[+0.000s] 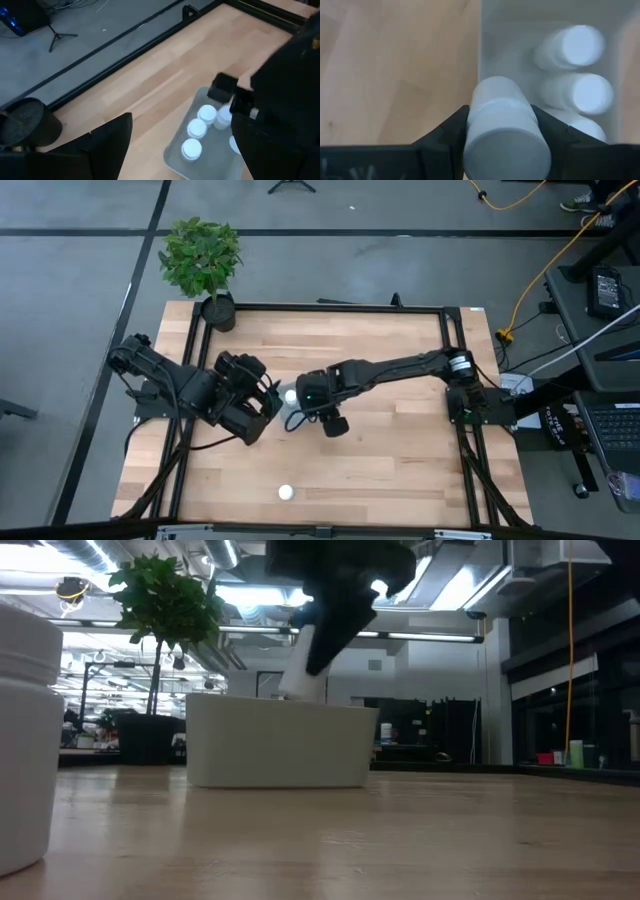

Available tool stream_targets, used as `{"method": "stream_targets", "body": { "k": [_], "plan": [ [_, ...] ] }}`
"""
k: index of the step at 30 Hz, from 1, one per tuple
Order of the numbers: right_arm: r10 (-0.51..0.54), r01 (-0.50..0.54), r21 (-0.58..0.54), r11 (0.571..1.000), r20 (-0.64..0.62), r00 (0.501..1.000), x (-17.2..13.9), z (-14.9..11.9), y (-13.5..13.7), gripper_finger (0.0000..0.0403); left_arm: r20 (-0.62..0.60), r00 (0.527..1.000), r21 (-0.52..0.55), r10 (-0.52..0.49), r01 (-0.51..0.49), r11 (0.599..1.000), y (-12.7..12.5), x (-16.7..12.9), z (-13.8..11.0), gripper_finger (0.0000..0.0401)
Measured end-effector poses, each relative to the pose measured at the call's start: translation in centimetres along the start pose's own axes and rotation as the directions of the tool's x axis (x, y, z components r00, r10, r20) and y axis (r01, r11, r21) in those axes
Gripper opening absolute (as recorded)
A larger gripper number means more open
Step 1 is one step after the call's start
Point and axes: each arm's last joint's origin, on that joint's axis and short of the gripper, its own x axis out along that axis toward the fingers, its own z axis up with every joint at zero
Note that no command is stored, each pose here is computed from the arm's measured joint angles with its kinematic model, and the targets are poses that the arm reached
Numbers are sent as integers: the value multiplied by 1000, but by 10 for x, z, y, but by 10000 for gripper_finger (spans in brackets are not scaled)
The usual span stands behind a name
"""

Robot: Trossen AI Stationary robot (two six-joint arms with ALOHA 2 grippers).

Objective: Pick and place pill bottles into a basket
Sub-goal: Put the white pill bottle into the white bin

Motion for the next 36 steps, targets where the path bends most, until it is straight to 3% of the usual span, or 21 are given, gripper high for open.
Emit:
{"method": "stream_targets", "body": {
  "k": [3, 14, 26, 36],
  "plan": [
    [11, -11, 1, 1000, -30, 999, 12, -2, 0, 164, 0, 1000, -6, 5, -5, 1000, 0, 1, 1, 331],
    [1, -1, -32, 999, -6, 1000, 7, -3, -9, 164, 7, 1000, -11, 14, -14, 1000, 1, 3, 2, 331],
    [-2, 2, 11, 1000, -4, 1000, 15, -8, -29, 164, 6, 1000, -12, 17, -17, 1000, 1, 4, 3, 331],
    [39, -39, -1, 999, -58, 998, 35, -9, -19, 164, 2, 1000, 10, 17, -17, 1000, 1, 4, 2, 331]
  ]
}}
